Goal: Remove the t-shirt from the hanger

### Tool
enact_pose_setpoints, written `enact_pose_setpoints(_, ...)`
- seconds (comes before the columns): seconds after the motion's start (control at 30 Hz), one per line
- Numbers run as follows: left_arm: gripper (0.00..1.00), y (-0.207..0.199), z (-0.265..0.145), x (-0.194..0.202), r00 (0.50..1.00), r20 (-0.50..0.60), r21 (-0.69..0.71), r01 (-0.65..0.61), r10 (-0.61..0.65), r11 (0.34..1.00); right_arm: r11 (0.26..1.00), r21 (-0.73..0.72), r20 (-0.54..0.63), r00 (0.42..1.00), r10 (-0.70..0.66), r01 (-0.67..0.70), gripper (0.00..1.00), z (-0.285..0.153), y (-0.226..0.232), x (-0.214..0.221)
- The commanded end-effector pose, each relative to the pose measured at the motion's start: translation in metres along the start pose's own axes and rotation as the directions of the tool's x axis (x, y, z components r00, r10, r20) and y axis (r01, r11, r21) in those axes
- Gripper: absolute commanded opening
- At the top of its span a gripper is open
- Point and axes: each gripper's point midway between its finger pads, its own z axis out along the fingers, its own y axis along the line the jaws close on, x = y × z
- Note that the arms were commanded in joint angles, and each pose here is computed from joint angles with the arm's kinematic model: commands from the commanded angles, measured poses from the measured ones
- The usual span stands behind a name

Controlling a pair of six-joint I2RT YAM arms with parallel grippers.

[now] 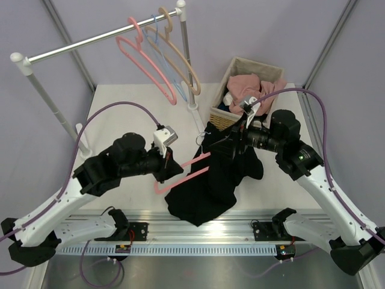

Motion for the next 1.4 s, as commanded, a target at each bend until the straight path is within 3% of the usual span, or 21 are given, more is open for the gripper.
enact_pose_setpoints(0.0, 0.00, 0.002, -0.027, -0.016, 0.990, 0.135, -0.046, 0.038, -0.032, 0.998, 0.980, 0.197, 0.102, 0.995, 0.011, -0.031, 0.91, -0.018, -0.020, -0.022)
enact_pose_setpoints(0.3, 0.00, 0.025, -0.069, -0.007, 0.975, 0.190, -0.206, 0.154, -0.115, 0.966, 0.974, 0.221, 0.086, 0.996, 0.029, -0.047, 0.99, -0.041, -0.013, 0.005)
enact_pose_setpoints(0.6, 0.00, 0.025, -0.079, -0.028, 0.944, 0.272, -0.220, 0.250, -0.187, 0.943, 0.987, 0.135, 0.004, 0.997, 0.082, -0.082, 0.98, -0.002, -0.034, 0.068)
enact_pose_setpoints(0.83, 0.00, 0.014, -0.081, -0.041, 0.939, 0.278, -0.179, 0.259, -0.204, 0.949, 0.988, 0.107, -0.006, 0.994, 0.109, -0.108, 0.97, 0.020, -0.034, 0.086)
enact_pose_setpoints(1.07, 0.00, 0.026, -0.066, -0.031, 0.946, 0.242, -0.233, 0.273, -0.216, 0.933, 0.995, 0.033, 0.026, 0.995, 0.094, -0.094, 0.97, 0.036, -0.023, 0.092)
enact_pose_setpoints(1.2, 0.00, 0.029, -0.061, -0.023, 0.953, 0.196, -0.258, 0.278, -0.232, 0.925, 0.995, 0.000, -0.022, 0.995, 0.101, -0.101, 0.96, 0.053, -0.019, 0.110)
enact_pose_setpoints(1.3, 0.00, 0.032, -0.054, -0.016, 0.957, 0.162, -0.277, 0.278, -0.241, 0.920, 0.992, 0.014, -0.085, 0.989, 0.125, -0.124, 0.92, 0.072, -0.024, 0.127)
enact_pose_setpoints(1.37, 0.00, 0.032, -0.052, -0.013, 0.960, 0.136, -0.287, 0.275, -0.245, 0.917, 0.990, 0.034, -0.109, 0.984, 0.141, -0.138, 0.79, 0.080, -0.029, 0.132)
